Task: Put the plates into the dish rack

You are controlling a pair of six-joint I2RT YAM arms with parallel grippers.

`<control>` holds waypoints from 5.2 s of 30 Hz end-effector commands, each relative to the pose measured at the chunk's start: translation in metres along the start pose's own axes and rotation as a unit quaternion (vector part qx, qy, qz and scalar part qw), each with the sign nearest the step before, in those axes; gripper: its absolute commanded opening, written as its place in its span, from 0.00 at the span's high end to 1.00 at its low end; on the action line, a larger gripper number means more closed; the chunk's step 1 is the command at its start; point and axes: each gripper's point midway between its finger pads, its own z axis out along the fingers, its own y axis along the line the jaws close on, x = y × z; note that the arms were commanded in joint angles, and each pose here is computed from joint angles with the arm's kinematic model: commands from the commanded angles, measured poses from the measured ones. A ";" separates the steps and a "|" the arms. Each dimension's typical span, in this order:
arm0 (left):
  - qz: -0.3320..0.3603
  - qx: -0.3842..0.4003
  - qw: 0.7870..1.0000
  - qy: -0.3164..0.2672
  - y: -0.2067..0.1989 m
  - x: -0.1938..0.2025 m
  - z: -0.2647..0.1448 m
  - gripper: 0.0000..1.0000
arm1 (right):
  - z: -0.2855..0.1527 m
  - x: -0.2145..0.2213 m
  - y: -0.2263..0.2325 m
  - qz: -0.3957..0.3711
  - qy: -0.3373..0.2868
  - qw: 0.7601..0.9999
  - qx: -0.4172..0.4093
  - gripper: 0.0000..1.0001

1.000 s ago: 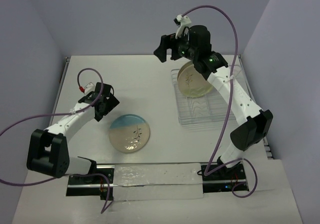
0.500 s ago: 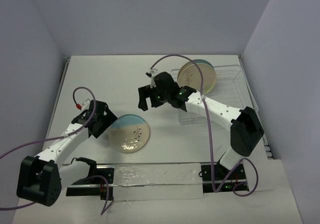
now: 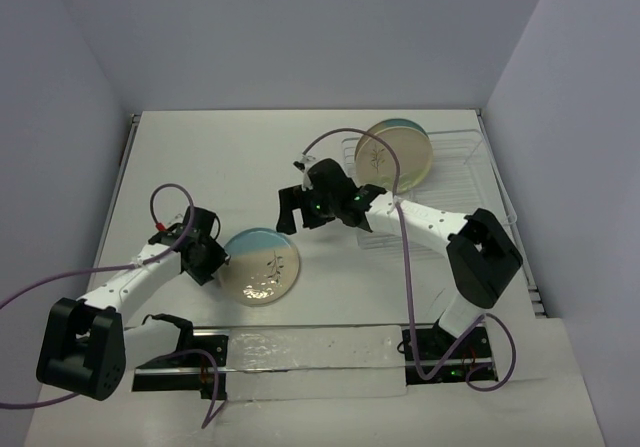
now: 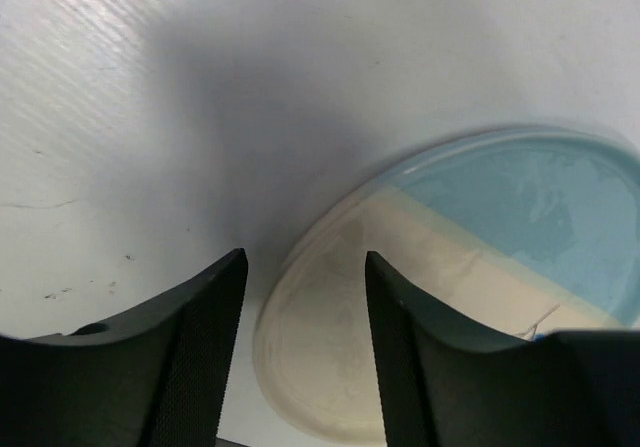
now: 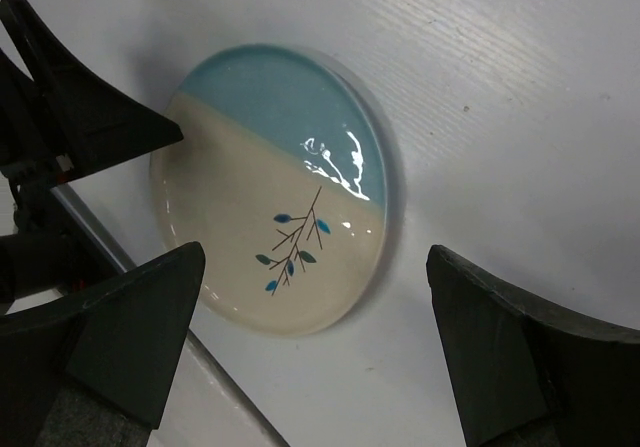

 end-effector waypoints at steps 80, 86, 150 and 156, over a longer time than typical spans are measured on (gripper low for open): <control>0.128 -0.030 0.991 0.030 -0.022 0.036 0.012 1.00 | 0.018 0.035 0.104 0.043 0.113 0.940 -0.318 0.56; 0.119 -0.020 0.993 0.006 -0.027 0.026 0.003 1.00 | 0.037 0.026 0.073 0.041 0.089 0.975 -0.199 0.71; 0.040 0.127 0.965 -0.224 -0.143 -0.119 -0.101 0.01 | -0.262 -0.146 -0.177 -0.667 0.193 0.693 0.198 1.00; 0.040 0.123 0.966 -0.224 -0.144 -0.121 -0.097 0.01 | -0.243 -0.148 -0.188 -0.665 0.201 0.695 0.185 1.00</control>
